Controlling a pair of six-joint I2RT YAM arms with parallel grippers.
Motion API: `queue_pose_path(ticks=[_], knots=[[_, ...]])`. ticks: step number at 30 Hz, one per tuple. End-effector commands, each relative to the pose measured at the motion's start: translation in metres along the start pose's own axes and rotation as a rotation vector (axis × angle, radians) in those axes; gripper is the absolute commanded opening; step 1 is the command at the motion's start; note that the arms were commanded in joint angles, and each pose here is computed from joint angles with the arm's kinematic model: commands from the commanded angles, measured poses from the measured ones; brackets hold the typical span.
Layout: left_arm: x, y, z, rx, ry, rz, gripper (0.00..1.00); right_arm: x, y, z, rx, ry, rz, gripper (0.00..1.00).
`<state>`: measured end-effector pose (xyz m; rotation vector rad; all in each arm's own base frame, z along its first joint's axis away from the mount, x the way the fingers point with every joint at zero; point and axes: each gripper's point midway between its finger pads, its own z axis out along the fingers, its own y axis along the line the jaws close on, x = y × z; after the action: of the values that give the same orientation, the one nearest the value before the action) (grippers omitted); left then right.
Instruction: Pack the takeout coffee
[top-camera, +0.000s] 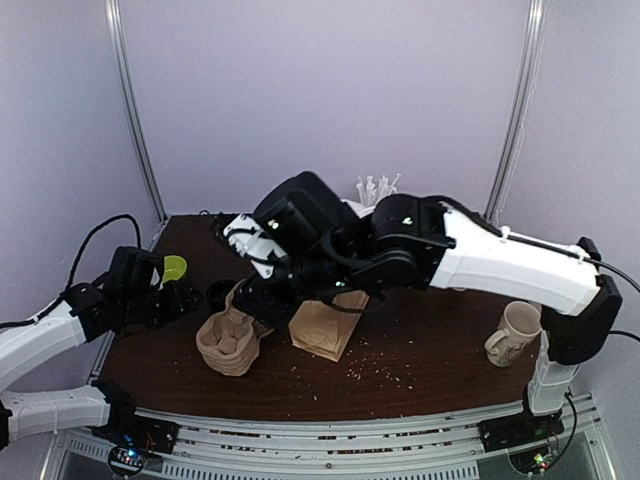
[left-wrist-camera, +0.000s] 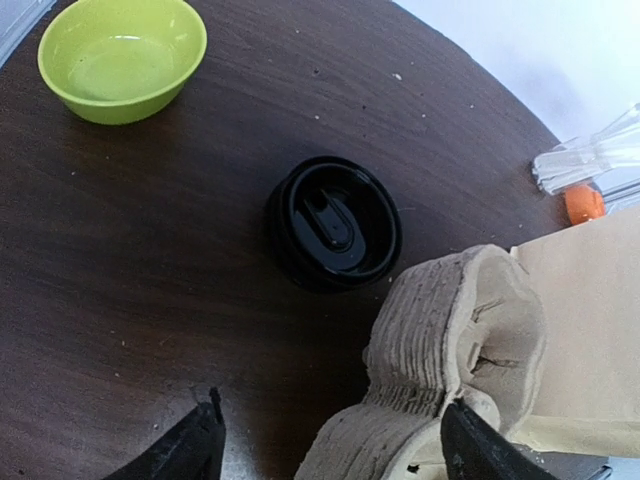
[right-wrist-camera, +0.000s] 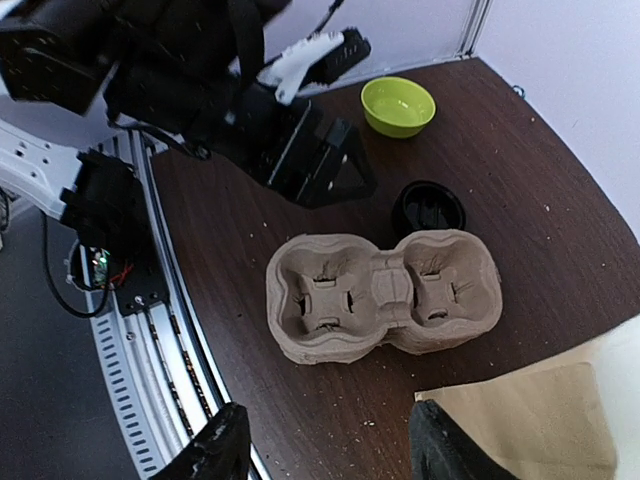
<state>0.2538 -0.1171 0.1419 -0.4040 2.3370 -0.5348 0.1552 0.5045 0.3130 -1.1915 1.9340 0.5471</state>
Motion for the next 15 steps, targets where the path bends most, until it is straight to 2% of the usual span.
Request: queue_pose_path(ticks=[1,8,15], knots=[[-0.012,-0.019,-0.008,0.170,-0.055,-0.064,0.77,0.020,0.007,0.046,0.026,0.050,-0.048,0.55],[-0.002,-0.001,-0.015,0.163,-0.083,-0.092,0.76,0.051,0.022,0.103,0.012,0.156,-0.116,0.53],[0.012,0.013,-0.020,0.140,-0.063,-0.123,0.74,0.056,0.037,0.133,-0.035,0.167,-0.106,0.51]])
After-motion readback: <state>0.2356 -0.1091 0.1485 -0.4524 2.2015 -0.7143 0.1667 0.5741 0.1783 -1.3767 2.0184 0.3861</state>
